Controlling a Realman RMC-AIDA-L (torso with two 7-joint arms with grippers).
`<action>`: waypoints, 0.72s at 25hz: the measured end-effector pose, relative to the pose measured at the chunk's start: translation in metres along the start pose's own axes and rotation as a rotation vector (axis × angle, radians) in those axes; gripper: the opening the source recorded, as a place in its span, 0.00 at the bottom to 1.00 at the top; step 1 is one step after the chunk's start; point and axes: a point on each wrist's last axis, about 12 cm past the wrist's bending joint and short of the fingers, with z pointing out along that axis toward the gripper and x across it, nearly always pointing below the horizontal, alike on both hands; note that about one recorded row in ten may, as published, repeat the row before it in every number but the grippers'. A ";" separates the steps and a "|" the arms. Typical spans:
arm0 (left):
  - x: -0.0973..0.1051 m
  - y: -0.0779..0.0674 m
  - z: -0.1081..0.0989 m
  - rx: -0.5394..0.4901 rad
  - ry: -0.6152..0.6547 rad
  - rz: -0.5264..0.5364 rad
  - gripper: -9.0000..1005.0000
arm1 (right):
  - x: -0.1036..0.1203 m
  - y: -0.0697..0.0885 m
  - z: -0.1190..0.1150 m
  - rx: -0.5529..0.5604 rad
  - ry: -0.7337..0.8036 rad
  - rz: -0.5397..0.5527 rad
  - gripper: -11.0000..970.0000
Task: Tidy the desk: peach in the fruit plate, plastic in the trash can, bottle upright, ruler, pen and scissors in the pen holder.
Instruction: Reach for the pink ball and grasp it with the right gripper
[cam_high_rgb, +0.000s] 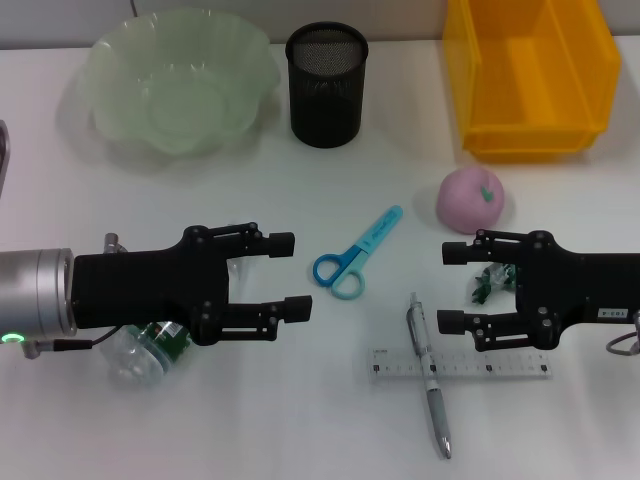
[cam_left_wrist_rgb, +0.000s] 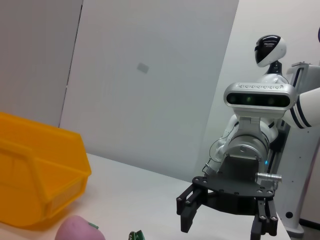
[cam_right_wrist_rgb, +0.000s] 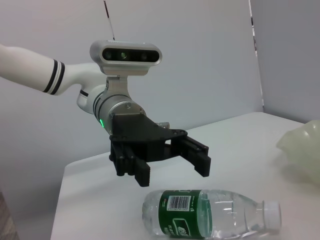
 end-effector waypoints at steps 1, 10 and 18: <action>0.000 0.000 0.000 0.000 0.000 0.000 0.78 | 0.000 0.000 0.000 0.000 0.000 0.000 0.84; 0.000 0.000 -0.001 -0.004 0.000 -0.001 0.78 | 0.000 0.000 0.000 0.002 -0.002 0.000 0.84; 0.000 0.000 -0.001 -0.008 -0.004 -0.001 0.78 | -0.003 -0.016 -0.011 0.164 -0.043 0.022 0.84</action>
